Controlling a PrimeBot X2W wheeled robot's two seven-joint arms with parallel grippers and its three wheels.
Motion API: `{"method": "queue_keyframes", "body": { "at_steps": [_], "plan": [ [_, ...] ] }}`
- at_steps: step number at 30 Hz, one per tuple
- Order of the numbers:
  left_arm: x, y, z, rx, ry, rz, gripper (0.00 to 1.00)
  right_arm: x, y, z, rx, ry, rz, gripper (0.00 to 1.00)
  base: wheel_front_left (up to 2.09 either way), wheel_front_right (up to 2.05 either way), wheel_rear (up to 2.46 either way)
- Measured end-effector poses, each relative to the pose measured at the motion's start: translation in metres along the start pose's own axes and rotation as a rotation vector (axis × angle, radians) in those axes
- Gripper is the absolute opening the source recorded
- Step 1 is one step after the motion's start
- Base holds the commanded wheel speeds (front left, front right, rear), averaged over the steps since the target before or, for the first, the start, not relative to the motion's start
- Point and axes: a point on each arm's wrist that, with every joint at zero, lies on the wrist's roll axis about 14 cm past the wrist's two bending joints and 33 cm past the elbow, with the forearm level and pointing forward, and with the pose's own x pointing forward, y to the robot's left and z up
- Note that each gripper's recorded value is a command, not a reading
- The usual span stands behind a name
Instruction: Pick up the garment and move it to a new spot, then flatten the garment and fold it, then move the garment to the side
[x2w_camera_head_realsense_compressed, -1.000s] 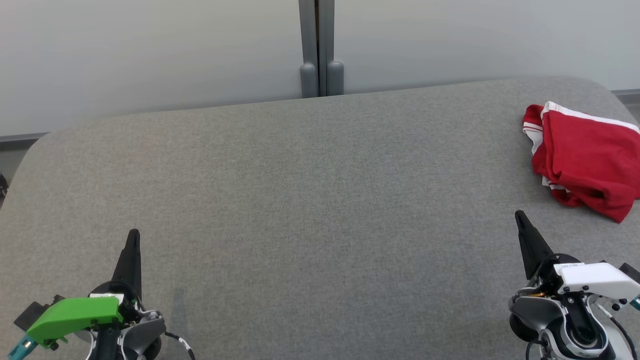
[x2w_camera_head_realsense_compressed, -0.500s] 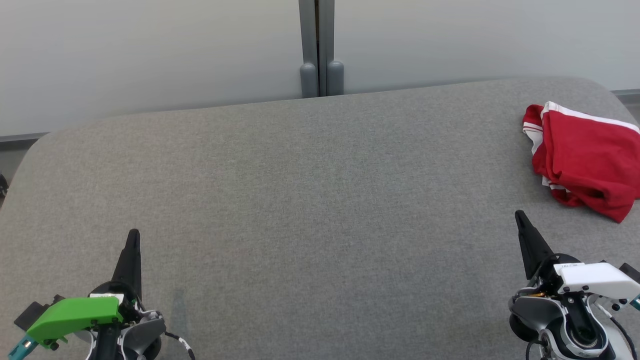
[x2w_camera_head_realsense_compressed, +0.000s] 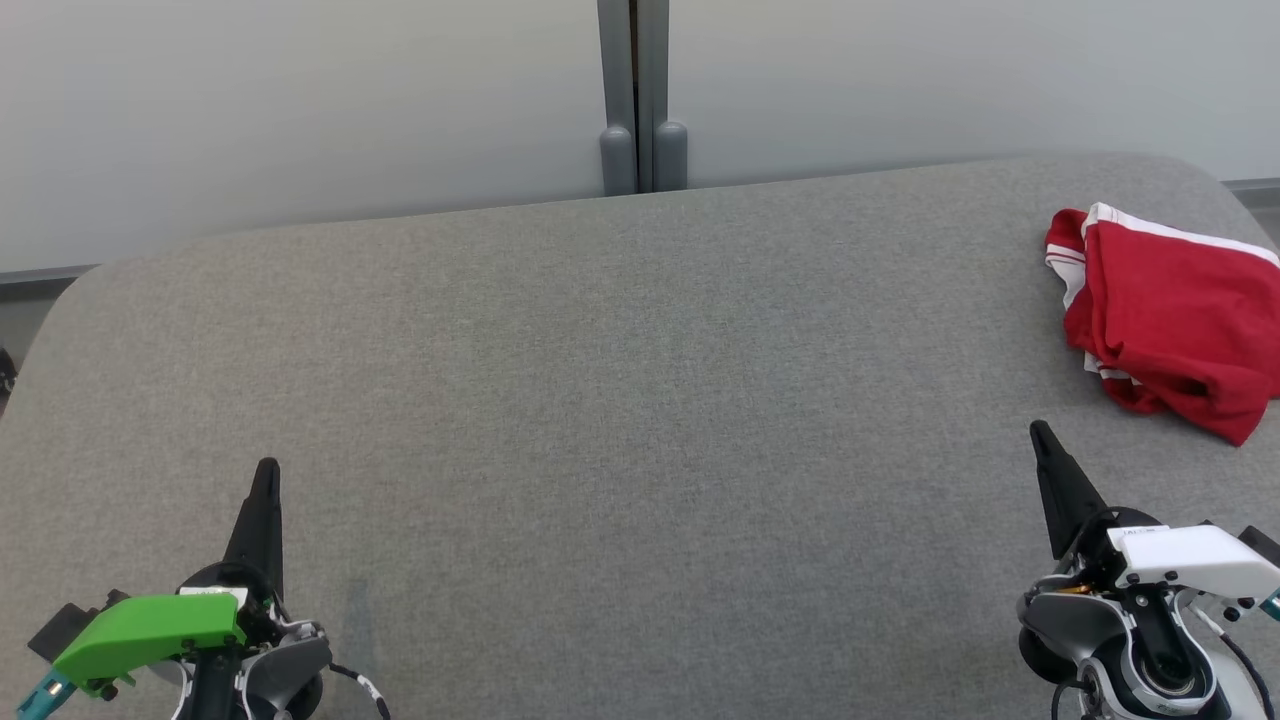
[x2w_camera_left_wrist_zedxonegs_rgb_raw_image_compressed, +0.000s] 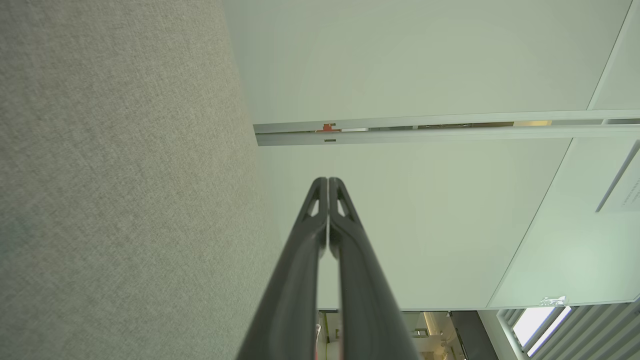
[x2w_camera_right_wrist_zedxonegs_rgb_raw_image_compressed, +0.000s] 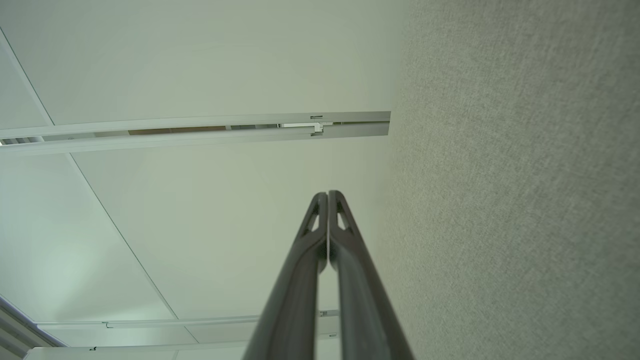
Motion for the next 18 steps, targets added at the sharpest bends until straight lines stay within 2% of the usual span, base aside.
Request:
{"method": "queue_keyframes", "body": {
  "at_steps": [18],
  "plan": [
    [0.0, 0.0, 0.0, 0.0, 0.0, 0.0, 0.0, 0.0, 0.0, 0.0, 0.0, 0.0, 0.0, 0.0, 0.0, 0.0, 0.0]
  ]
}}
